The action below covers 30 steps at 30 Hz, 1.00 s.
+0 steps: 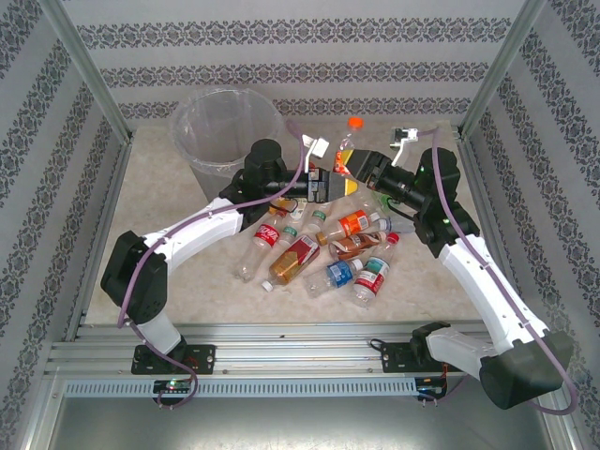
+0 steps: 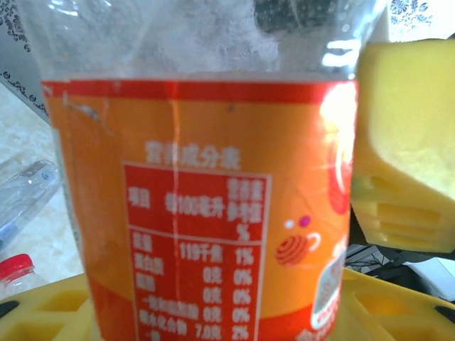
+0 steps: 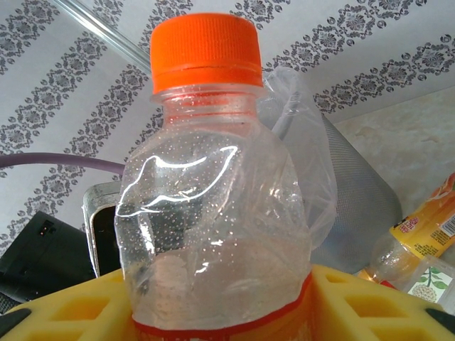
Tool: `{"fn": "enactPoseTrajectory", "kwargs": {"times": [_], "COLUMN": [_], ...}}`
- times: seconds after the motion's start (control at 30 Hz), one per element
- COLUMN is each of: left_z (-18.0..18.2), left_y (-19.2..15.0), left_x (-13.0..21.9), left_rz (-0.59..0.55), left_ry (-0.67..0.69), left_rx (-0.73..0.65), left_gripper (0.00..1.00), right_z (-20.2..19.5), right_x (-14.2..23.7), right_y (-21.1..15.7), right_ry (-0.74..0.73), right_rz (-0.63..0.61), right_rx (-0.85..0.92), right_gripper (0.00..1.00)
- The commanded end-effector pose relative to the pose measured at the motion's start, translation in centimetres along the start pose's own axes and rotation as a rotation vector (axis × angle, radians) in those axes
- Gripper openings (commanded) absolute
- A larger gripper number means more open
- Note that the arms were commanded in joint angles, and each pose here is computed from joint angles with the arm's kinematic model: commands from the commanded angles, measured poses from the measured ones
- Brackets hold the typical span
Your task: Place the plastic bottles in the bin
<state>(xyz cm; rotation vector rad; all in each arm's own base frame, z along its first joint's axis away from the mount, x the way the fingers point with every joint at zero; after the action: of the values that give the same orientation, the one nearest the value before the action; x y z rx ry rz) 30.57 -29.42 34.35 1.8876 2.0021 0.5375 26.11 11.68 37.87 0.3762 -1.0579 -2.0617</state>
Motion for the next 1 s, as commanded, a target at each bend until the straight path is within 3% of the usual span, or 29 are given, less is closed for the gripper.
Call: {"fn": "enactPoseTrajectory", "kwargs": {"times": [0.0,0.3,0.53,0.97], "left_z": [-2.2,-2.0,-3.2,-7.1], "left_y": [0.5,1.7,2.9,6.1], "left_x": [0.3,2.5,3.9,9.0], "left_rz": [-0.037,-0.080,-0.070,-0.180], "left_ry": [-0.015,0.039,0.177,0.578], "left_rx": [-0.077,-0.048,-0.095,-0.213], "left_gripper": [0.57,0.56,0.57,0.57], "right_z": [1.3,2.2,3.8,5.3], "right_x": [0.6,2.1,4.6,8.1], "right_y": [0.2,0.1,-0.2,-0.7], "right_ry": [0.046,0.058,0.045,-0.078], "right_rz": [-0.022,-0.040,-0.012,0.021], "right_rx": [0.030,0.062,0.169,0.346], "right_gripper": [0.62,0.83,0.97,0.98]}}
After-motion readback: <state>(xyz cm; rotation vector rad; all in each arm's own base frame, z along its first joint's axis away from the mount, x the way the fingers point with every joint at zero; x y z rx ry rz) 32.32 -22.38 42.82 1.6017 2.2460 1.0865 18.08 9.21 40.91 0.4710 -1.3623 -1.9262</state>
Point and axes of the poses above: each hand's point on the last joint's axis, 136 mm out from that joint toward the fingers, its own x axis back along the fingers, its own z axis along the line the jaws close on, y = z × x, the point moved 10 cm from there along x, back along the fingers, and after that the axes turned 13 degrees about x, right-handed, at the moved point
